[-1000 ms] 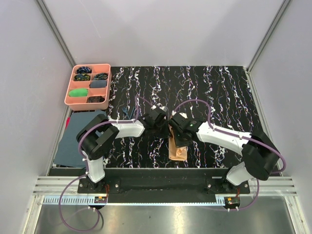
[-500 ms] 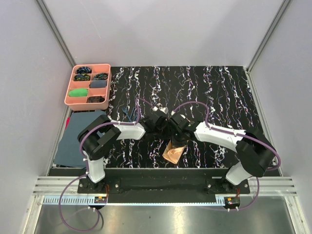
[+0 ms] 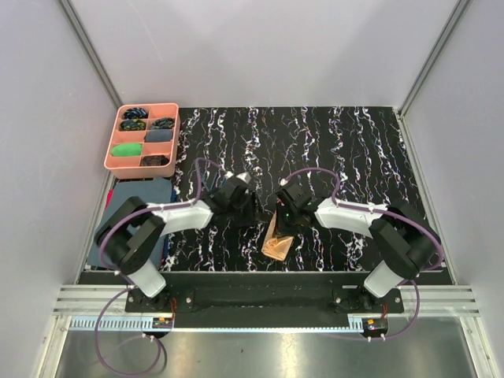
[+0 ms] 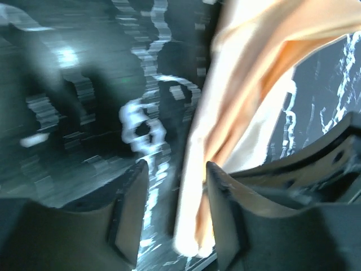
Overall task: Fold the napkin into a case and place the utensils inside
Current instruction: Fold the 2/3-rectangle-folded napkin at the center of the board.
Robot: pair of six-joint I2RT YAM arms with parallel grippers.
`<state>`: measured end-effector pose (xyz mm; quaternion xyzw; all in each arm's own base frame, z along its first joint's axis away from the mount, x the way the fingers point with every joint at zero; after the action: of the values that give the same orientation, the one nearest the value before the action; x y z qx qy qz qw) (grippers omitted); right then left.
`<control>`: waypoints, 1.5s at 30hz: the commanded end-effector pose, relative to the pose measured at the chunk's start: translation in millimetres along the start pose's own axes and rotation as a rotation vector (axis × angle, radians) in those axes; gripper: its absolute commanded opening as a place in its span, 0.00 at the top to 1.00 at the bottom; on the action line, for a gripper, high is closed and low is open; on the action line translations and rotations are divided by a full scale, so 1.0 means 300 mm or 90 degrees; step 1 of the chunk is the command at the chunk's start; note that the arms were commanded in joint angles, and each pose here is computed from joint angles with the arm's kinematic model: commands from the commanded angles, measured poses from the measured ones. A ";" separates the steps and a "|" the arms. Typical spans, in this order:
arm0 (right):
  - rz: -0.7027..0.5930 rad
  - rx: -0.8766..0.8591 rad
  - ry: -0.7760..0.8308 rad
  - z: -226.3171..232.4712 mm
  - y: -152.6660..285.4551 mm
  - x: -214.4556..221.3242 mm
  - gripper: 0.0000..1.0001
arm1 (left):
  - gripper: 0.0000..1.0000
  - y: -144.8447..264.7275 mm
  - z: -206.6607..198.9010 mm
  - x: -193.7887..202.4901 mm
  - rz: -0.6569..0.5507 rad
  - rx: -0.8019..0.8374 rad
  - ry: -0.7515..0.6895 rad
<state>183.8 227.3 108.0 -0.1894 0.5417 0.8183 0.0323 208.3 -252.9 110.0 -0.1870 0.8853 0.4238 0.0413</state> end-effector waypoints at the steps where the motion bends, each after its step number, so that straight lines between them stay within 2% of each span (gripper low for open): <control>1: -0.018 -0.051 -0.020 0.013 0.001 -0.021 0.79 | 0.49 0.071 0.062 0.016 -0.014 0.017 -0.015; 2: -0.018 -0.056 -0.020 0.014 0.003 -0.021 0.78 | 0.49 0.076 0.045 0.021 -0.006 0.069 -0.027; 5: -0.007 -0.077 -0.019 0.027 0.001 -0.024 0.75 | 0.45 0.078 0.060 0.067 0.030 0.130 -0.057; 6: -0.003 -0.086 -0.020 0.030 0.002 -0.026 0.72 | 0.43 0.071 0.068 0.081 0.041 0.128 -0.064; 8: -0.002 -0.095 -0.025 0.038 0.005 -0.034 0.71 | 0.41 0.064 0.057 0.104 0.050 0.137 -0.087; 10: -0.002 -0.103 -0.032 0.049 0.009 -0.041 0.70 | 0.31 0.060 0.050 0.120 0.053 0.145 -0.093; 13: 0.001 -0.112 -0.054 0.053 0.014 -0.049 0.66 | 0.25 0.060 0.047 0.136 0.048 0.154 -0.091; 16: 0.003 -0.110 -0.077 0.047 0.012 -0.052 0.65 | 0.23 0.062 0.043 0.145 0.039 0.148 -0.100; 19: -0.006 -0.117 -0.106 0.023 0.022 -0.059 0.62 | 0.27 0.067 0.049 0.160 0.034 0.123 -0.101; 26: -0.023 -0.152 -0.127 0.010 0.059 -0.067 0.56 | 0.30 0.134 0.080 0.163 -0.027 0.115 -0.091; 28: -0.022 -0.155 -0.128 0.012 0.053 -0.071 0.55 | 0.29 0.155 0.073 0.156 -0.051 0.126 -0.088; 30: -0.021 -0.161 -0.132 0.014 0.050 -0.074 0.55 | 0.25 0.164 0.075 0.157 -0.059 0.133 -0.090; 39: -0.021 -0.189 -0.155 0.018 0.045 -0.104 0.54 | 0.19 0.102 0.044 0.200 0.010 0.141 -0.117; 42: -0.052 -0.189 -0.159 0.014 0.093 -0.127 0.52 | 0.17 0.086 0.026 0.215 0.014 0.138 -0.128; 45: -0.074 -0.160 -0.156 -0.005 0.149 -0.145 0.45 | 0.15 0.085 0.011 0.215 0.011 0.141 -0.132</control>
<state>203.9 222.4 127.9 -0.0917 0.4265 0.8959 0.0844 133.2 -243.5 102.6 -0.1225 0.9169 0.3575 0.1282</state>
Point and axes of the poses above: each gripper's point midway between its finger pads, its own y axis back along the fingers, its own z axis along the line the jaws close on, x = y × z, the point moved 10 cm from there along y, back along the fingers, and after that the axes turned 11 degrees about y, right-handed, at the moved point
